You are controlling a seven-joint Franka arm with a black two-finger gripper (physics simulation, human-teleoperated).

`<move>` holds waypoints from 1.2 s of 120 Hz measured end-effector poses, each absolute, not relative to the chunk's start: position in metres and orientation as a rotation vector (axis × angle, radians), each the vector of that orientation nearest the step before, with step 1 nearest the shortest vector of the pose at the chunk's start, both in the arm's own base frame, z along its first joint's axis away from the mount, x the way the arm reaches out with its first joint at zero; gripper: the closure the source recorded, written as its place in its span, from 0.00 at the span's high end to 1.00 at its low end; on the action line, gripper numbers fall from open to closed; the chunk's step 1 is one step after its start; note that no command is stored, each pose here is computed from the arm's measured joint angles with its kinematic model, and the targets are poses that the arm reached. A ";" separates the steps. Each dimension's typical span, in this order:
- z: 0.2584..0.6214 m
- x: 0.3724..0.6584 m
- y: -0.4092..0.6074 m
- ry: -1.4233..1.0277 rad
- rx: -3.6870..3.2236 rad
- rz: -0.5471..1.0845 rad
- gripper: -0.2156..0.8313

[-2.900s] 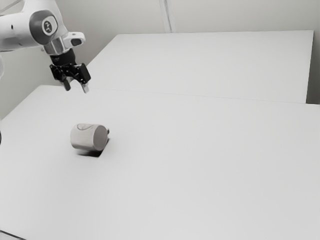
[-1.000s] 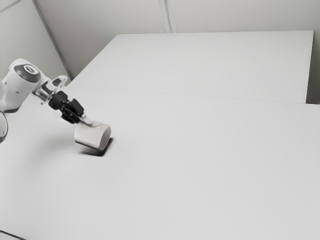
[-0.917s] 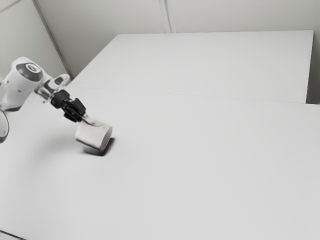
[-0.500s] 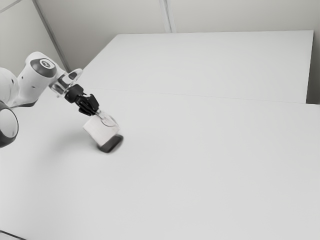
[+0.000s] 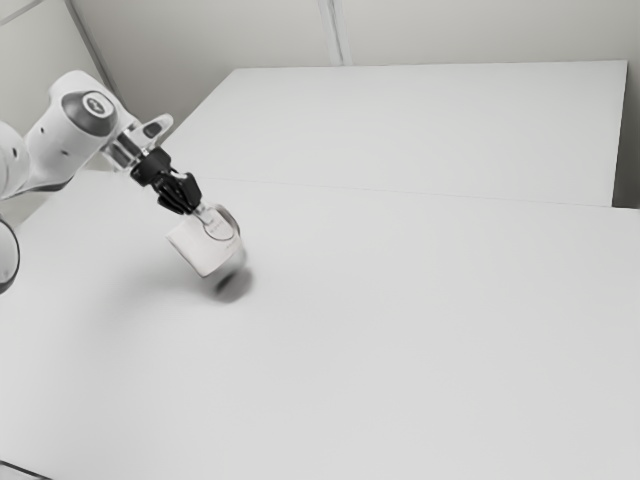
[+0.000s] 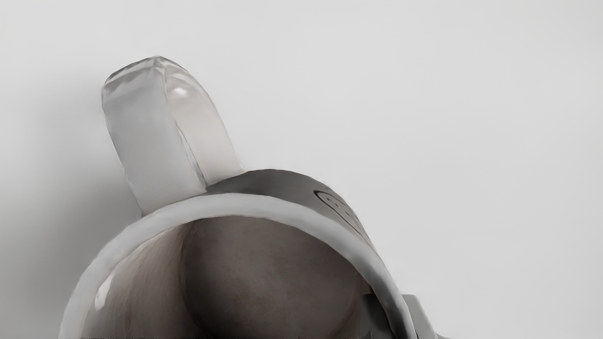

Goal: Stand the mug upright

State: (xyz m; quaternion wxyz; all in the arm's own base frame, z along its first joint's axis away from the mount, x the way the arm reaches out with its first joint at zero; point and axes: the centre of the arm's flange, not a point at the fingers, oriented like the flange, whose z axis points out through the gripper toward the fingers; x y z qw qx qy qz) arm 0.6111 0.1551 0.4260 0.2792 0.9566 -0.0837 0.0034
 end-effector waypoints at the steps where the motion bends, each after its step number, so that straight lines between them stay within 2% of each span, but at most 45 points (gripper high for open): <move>1: 0.427 0.610 0.153 -0.229 2.574 0.008 0.05; 17: 0.426 0.594 0.123 -0.352 2.746 -0.029 0.05; 30: 0.421 0.593 0.093 -0.522 2.895 -0.052 0.05; 53: 0.404 0.573 0.050 -0.740 3.035 -0.002 0.05; 69: 0.402 0.553 0.039 -0.719 3.075 0.072 0.05; 104: 0.382 0.561 0.005 -0.488 2.996 0.144 0.05; 144: 0.372 0.561 -0.044 -0.510 2.977 0.124 0.05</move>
